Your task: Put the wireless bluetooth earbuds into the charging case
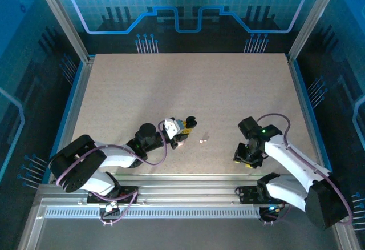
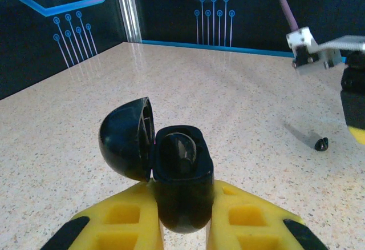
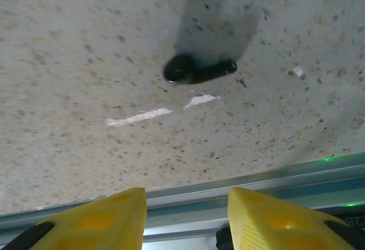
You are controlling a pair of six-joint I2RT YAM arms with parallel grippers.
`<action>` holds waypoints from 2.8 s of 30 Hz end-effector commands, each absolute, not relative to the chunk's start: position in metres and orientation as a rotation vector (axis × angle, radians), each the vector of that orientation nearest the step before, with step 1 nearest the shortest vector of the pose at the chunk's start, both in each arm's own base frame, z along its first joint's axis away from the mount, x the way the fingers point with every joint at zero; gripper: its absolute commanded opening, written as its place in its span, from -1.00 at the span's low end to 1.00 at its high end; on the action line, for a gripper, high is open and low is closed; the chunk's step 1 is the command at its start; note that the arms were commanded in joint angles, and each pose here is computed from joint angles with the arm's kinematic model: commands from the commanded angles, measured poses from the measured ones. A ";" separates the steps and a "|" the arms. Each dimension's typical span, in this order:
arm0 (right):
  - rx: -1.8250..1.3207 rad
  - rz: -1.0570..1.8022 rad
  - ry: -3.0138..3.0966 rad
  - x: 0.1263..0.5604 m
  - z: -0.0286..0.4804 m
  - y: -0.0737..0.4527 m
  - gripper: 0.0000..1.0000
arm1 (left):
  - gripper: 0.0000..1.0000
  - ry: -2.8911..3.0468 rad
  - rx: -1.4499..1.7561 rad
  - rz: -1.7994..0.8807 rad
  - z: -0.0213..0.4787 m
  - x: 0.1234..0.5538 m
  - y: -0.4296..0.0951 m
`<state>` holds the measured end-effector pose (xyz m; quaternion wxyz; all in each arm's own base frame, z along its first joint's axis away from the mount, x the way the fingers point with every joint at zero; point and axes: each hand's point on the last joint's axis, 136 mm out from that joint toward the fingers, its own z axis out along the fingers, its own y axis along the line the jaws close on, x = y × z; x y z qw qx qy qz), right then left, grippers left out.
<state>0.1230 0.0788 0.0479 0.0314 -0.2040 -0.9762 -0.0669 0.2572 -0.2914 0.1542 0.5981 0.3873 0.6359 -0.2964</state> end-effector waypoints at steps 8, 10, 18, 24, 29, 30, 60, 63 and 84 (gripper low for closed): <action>-0.824 -0.325 -2.995 0.154 0.032 0.081 -0.24 | -0.82 1.456 0.876 -0.688 0.159 0.254 -0.288; -0.827 -0.323 -2.992 0.158 0.030 0.080 -0.24 | -0.81 1.453 0.880 -0.686 0.160 0.253 -0.288; -0.814 -0.305 -2.983 0.167 0.025 0.081 -0.22 | -0.82 1.463 0.893 -0.658 0.159 0.254 -0.286; -0.792 -0.323 -3.018 0.186 0.024 0.084 -0.23 | -0.81 1.468 0.898 -0.646 0.158 0.254 -0.284; -0.776 -0.276 -3.080 0.210 0.029 0.077 -0.24 | -0.81 1.471 0.900 -0.638 0.158 0.254 -0.283; -0.770 -0.283 -3.085 0.214 0.029 0.077 -0.24 | -0.82 1.471 0.899 -0.635 0.158 0.254 -0.283; -0.397 -0.227 -3.041 0.255 0.045 0.088 -0.09 | -0.81 1.476 0.900 -0.613 0.159 0.256 -0.278; -0.382 -0.236 -3.016 0.251 0.038 0.094 -0.09 | -0.81 1.475 0.900 -0.612 0.160 0.256 -0.278; -0.323 -0.180 -2.943 0.232 0.020 0.104 -0.16 | -0.81 1.468 0.904 -0.606 0.160 0.255 -0.276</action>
